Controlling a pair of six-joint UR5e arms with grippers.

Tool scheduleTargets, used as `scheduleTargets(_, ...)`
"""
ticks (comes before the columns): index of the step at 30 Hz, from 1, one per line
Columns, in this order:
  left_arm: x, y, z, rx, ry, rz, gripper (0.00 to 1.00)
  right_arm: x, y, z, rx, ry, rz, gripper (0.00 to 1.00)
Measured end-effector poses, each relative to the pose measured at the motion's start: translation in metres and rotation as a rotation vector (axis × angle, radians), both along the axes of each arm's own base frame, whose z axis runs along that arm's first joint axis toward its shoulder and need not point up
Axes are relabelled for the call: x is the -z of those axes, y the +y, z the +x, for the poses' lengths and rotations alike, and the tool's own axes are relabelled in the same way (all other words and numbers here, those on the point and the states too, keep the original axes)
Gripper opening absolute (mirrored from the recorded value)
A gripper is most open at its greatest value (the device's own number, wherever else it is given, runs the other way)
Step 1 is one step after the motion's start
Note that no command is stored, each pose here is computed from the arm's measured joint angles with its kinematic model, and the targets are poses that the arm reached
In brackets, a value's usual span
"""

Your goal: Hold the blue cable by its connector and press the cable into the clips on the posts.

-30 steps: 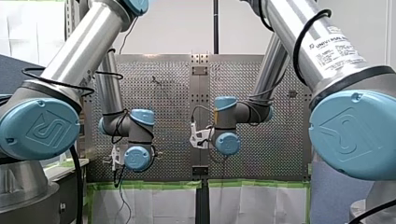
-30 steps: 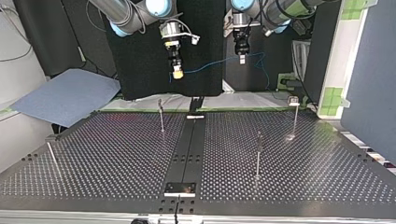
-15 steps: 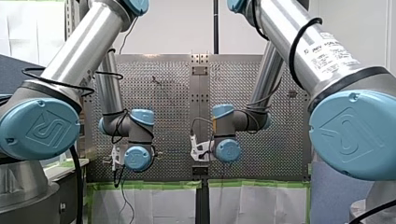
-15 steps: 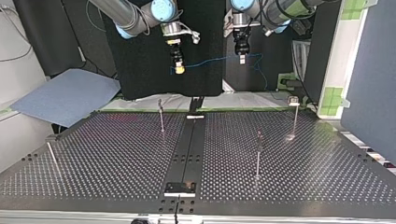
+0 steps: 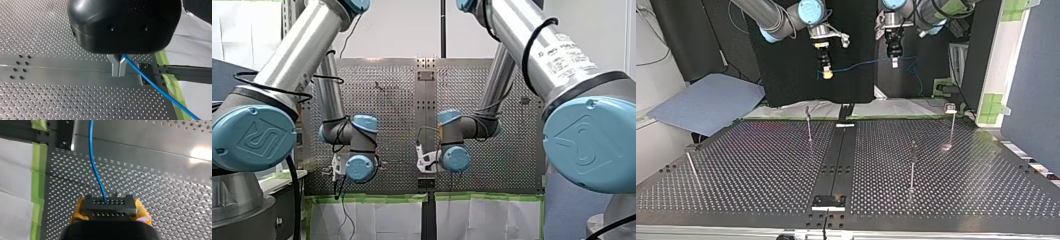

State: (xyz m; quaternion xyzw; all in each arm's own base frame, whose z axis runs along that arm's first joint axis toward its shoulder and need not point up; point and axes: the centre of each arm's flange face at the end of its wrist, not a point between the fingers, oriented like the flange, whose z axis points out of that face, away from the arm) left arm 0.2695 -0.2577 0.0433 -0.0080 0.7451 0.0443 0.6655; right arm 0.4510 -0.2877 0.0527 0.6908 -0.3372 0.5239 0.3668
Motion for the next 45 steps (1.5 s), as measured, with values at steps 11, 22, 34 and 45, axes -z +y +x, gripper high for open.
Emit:
scheduleTargets(11,-0.029,-0.011,-0.017,0.015,-0.004,-0.014,0.0,-0.056,-0.008,0.011,0.021,-0.101,-0.002,0.0)
scheduleTargets(22,-0.059,0.0,-0.004,-0.044,-0.016,-0.011,0.0,-0.128,-0.024,0.032,-0.049,-0.23,-0.044,0.0)
scheduleTargets(34,-0.12,-0.008,0.036,-0.064,-0.095,-0.074,0.0,-0.15,-0.036,0.043,-0.078,-0.27,-0.062,0.0)
scheduleTargets(45,-0.179,-0.004,0.061,-0.062,-0.156,-0.123,0.0,-0.173,-0.05,0.064,-0.115,-0.288,-0.074,0.0)
